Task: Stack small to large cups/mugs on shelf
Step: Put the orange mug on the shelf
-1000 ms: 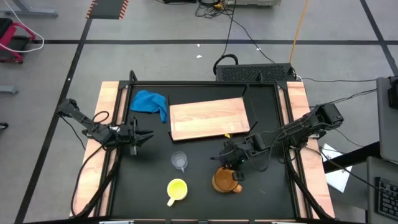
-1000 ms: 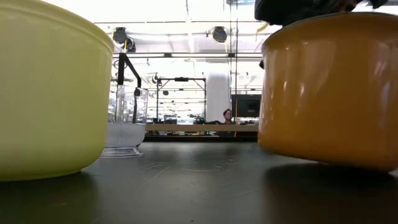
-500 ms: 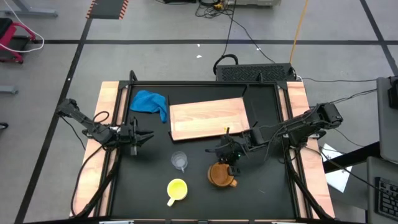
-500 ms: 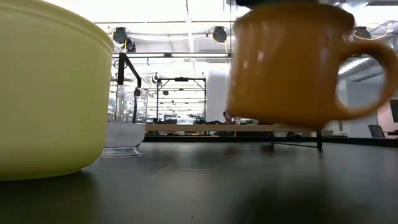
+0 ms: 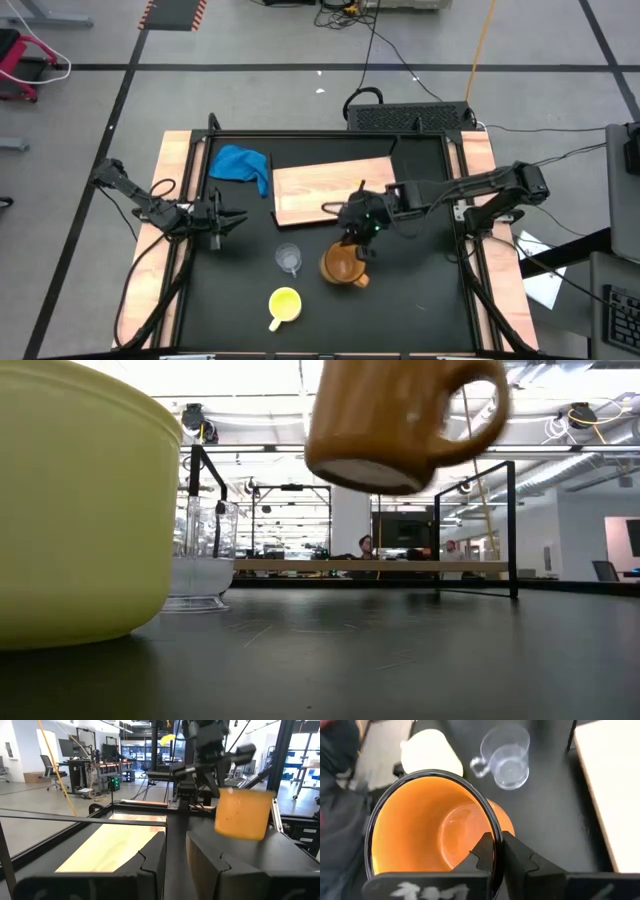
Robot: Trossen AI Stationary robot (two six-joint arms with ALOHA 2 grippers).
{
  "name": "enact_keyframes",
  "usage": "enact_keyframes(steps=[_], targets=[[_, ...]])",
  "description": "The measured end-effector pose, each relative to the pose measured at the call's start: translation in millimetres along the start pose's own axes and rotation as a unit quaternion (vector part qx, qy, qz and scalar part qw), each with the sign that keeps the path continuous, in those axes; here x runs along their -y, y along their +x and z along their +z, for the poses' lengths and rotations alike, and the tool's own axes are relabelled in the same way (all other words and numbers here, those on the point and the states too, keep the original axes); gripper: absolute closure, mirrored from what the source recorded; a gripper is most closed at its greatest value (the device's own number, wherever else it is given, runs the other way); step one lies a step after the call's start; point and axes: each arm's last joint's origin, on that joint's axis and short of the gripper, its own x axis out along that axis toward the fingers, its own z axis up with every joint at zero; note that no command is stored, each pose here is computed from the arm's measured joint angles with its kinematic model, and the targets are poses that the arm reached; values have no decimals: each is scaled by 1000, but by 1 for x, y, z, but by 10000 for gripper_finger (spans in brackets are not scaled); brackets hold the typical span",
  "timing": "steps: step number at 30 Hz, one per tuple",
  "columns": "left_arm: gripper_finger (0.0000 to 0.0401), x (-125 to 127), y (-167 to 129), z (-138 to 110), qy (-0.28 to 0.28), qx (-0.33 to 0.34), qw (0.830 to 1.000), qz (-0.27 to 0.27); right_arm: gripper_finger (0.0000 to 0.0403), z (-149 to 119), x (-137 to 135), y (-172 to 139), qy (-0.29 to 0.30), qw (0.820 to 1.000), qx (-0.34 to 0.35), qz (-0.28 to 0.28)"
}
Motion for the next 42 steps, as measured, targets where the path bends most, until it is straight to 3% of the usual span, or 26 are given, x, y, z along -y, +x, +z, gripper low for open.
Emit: enact_keyframes(steps=[17, 22, 32, 42], targets=[[320, 0, 0, 0, 4, 0, 1000, 0, 395, 45, 20, -46, -2, 997, 71, -31], [320, 0, 0, 0, 4, 0, 1000, 0, 395, 61, 30, -51, -1, 997, 55, -48], [320, 0, 0, -1, 6, -2, 1000, 0, 395, 105, 68, -24, 11, 992, -49, -117], [320, 0, 0, -1, 10, -3, 1000, 3, 395, 121, 137, -20, 83, 985, -32, -149]])
